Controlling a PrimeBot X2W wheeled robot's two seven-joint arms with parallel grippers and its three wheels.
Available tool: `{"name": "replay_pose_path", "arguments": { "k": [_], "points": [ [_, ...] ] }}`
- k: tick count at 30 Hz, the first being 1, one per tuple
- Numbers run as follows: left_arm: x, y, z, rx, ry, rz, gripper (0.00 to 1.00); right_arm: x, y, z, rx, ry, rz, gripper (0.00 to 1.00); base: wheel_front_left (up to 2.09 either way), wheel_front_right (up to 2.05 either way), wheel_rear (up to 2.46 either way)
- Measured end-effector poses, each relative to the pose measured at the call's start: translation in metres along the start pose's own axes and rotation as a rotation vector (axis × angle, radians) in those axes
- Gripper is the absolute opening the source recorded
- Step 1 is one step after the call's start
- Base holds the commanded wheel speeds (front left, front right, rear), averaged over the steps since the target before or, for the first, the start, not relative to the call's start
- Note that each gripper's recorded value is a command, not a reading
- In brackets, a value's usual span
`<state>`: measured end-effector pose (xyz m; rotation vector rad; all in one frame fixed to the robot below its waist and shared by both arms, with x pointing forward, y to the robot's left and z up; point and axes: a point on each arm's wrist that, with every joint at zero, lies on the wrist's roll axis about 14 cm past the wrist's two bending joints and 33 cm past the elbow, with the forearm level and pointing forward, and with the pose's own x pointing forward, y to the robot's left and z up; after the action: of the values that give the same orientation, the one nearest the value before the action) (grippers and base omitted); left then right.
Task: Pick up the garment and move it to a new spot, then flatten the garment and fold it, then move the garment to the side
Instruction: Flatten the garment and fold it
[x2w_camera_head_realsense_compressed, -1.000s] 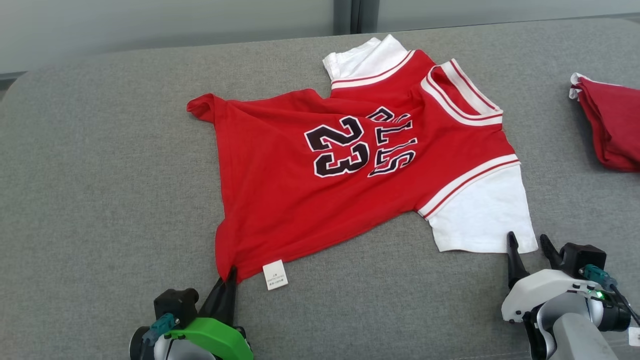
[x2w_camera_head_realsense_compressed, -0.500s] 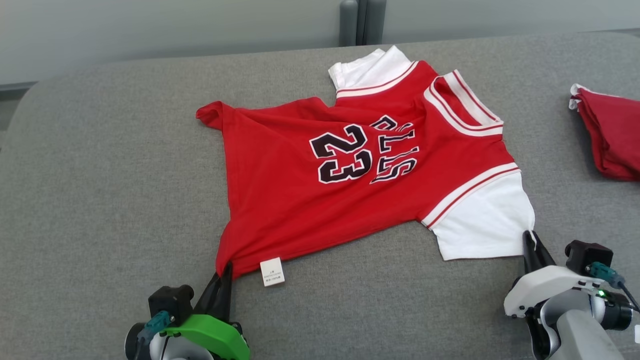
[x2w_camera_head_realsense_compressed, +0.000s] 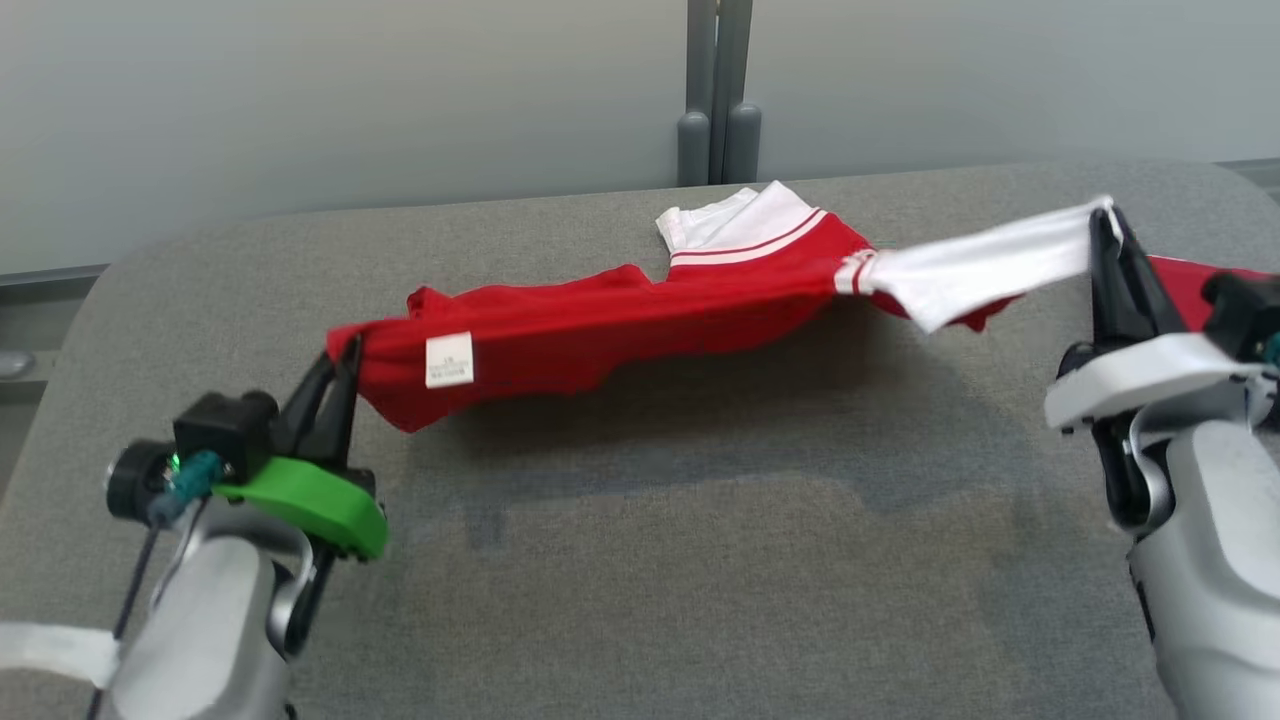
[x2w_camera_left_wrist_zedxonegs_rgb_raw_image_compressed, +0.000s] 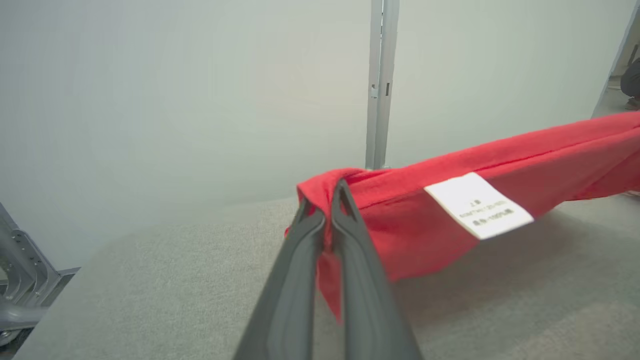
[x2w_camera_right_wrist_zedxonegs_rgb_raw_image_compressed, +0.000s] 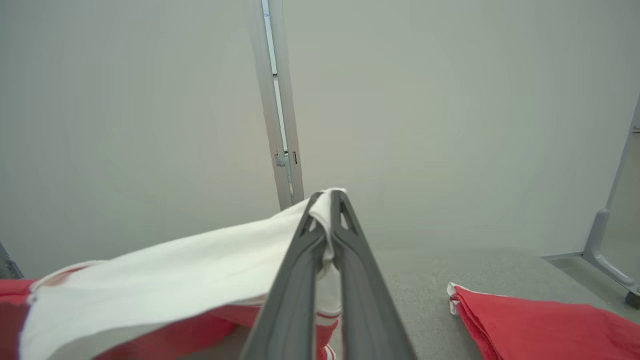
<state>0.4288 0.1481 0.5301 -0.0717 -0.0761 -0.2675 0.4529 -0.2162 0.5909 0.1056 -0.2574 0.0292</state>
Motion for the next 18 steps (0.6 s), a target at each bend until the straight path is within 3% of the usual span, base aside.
{"name": "replay_pose_path", "arguments": {
  "k": [7,13,18],
  "points": [
    [0.048,0.02,0.048,0.176,-0.037,-0.067,0.0,0.05,0.014,0.044,-0.084,-0.101,0.087,0.0,0.0,0.0,0.0],
    [0.096,0.022,0.062,0.251,-0.025,-0.122,0.0,0.093,0.01,0.038,-0.15,-0.072,0.105,0.0,0.0,0.0,0.0],
    [0.134,0.038,0.057,0.27,-0.007,-0.112,0.0,0.133,0.009,0.026,-0.139,-0.059,0.095,0.0,0.0,0.0,0.0]
  ]
}}
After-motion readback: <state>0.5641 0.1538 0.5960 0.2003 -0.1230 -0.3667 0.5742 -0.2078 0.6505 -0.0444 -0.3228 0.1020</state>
